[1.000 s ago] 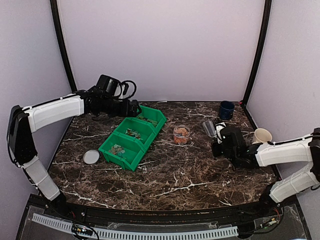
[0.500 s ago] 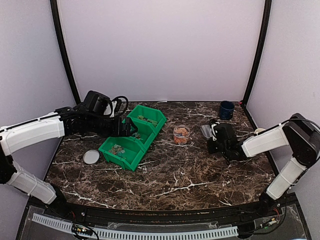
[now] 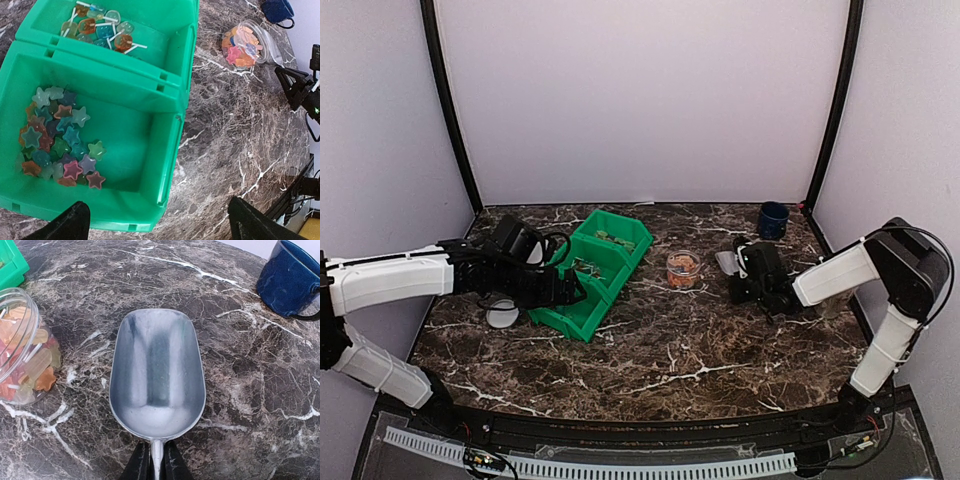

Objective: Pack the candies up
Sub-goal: Place the spatula at the center of the board.

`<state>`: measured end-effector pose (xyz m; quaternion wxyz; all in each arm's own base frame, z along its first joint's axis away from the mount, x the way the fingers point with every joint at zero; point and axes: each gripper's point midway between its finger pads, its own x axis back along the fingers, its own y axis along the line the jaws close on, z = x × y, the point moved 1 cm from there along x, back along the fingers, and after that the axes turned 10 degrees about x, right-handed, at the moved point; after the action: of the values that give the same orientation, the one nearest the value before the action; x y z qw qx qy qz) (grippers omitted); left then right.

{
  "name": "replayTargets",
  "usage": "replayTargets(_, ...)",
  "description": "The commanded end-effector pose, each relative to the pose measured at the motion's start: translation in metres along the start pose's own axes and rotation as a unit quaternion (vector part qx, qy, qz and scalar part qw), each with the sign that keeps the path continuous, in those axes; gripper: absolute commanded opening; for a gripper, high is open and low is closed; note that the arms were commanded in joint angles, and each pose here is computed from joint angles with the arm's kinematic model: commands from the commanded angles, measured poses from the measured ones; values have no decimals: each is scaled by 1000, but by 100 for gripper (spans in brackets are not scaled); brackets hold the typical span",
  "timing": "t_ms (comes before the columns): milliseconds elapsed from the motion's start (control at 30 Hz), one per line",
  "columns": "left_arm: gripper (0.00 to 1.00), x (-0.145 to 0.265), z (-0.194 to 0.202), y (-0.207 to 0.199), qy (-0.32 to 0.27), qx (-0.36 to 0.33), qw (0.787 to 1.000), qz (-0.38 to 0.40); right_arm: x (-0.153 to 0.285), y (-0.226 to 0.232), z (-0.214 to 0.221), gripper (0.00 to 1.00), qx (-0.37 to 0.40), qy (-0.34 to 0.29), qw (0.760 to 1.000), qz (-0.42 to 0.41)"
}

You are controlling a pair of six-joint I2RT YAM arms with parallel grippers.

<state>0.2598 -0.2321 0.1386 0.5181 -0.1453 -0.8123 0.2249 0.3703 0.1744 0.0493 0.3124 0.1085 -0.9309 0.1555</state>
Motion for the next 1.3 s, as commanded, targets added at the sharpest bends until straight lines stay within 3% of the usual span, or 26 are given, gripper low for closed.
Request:
replayTargets(0,99,-6,9,9,5,15,1000,-5,-4,1,-13,14,-18,-19,1000,-6)
replayTargets(333,99,-23,1,30,-22,0,998,-59,-3,2,-5,19,-14,-8,1000,-11)
replayTargets(767,99,-21,-42,68,-82,-1,989,-125,1,2,0,22,-20,1,1000,-15)
replayTargets(1267,99,-34,-73,78,-95,2,985,-142,15,-6,-11,31,-20,-11,1000,-6)
